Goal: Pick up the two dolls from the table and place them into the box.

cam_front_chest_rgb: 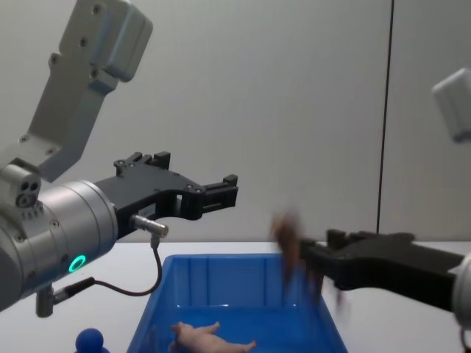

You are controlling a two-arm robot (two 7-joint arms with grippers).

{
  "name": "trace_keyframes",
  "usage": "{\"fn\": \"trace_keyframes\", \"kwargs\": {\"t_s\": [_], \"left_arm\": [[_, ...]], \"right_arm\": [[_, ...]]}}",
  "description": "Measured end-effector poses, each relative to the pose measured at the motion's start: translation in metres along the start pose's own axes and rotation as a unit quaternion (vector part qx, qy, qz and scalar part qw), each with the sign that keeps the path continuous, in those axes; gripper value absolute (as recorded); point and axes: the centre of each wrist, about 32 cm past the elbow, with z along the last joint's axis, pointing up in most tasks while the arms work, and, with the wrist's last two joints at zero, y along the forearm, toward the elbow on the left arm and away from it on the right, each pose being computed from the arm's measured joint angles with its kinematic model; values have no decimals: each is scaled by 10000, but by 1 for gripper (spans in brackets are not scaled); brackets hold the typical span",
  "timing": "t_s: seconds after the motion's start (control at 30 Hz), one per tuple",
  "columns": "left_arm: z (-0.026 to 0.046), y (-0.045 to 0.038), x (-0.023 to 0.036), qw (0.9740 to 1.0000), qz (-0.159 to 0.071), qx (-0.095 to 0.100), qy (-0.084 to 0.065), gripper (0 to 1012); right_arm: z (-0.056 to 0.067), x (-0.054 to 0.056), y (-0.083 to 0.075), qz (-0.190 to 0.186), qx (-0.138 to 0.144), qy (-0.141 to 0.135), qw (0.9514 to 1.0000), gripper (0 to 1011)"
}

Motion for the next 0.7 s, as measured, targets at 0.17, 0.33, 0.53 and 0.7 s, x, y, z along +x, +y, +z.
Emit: {"fn": "trace_keyframes", "kwargs": {"t_s": [0.17,0.33,0.53,0.7], "left_arm": [[0,0,0,10000,0,0,0,1001],[0,0,0,10000,0,0,0,1001],[0,0,0,10000,0,0,0,1001],[0,0,0,10000,0,0,0,1001]], "right_arm": [[-20,10,122,214,-78,94,9997,521],[-37,17,222,354,-132,172,9991,667],[-46,27,270,370,-159,207,9990,855],[-50,35,261,244,-165,209,9993,997]]}}
